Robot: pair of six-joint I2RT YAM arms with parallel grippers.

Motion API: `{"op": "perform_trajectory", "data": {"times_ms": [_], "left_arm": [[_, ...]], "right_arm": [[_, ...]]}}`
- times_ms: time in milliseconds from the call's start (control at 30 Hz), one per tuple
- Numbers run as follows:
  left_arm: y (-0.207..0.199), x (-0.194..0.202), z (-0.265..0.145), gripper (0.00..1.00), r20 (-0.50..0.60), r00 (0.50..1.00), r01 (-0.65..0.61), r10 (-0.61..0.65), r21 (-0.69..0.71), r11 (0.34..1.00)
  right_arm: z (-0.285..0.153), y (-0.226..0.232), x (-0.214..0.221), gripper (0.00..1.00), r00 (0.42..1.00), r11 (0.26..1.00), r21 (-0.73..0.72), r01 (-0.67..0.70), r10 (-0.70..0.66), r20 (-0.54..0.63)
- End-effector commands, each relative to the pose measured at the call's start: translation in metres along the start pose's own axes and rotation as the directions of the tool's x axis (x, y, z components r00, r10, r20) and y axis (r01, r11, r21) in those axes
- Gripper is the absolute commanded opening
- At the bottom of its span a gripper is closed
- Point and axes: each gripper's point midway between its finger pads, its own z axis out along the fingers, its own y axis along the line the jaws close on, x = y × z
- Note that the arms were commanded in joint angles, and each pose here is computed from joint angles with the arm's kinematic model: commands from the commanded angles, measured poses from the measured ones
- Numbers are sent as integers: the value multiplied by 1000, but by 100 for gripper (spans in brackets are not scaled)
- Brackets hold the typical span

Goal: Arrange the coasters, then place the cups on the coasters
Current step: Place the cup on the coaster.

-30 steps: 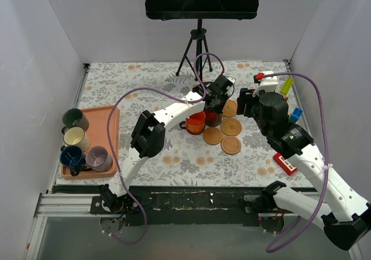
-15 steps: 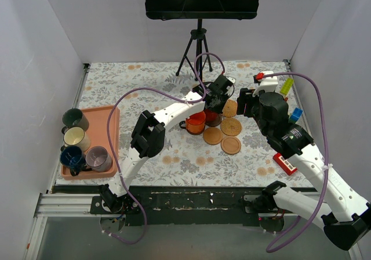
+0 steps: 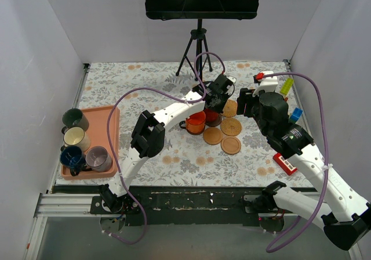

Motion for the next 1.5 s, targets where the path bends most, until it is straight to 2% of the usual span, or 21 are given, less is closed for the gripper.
{"op": "perform_trajectory", "data": {"times_ms": [0,1233,1467], "left_arm": [[-15,-50,-40,0,144,989,5,-14,62,998],[-30,-41,-44,0,134,991,-20,9,80,997],[-24,-33,-44,0,118,993,-35,30,39,999]], "right_arm": [[-3,-3,-13,68,998,1000,9,-29,29,50],[-4,-5,-14,68,998,999,14,-32,31,57],[-4,-5,-12,68,998,999,15,-31,31,55]]}}
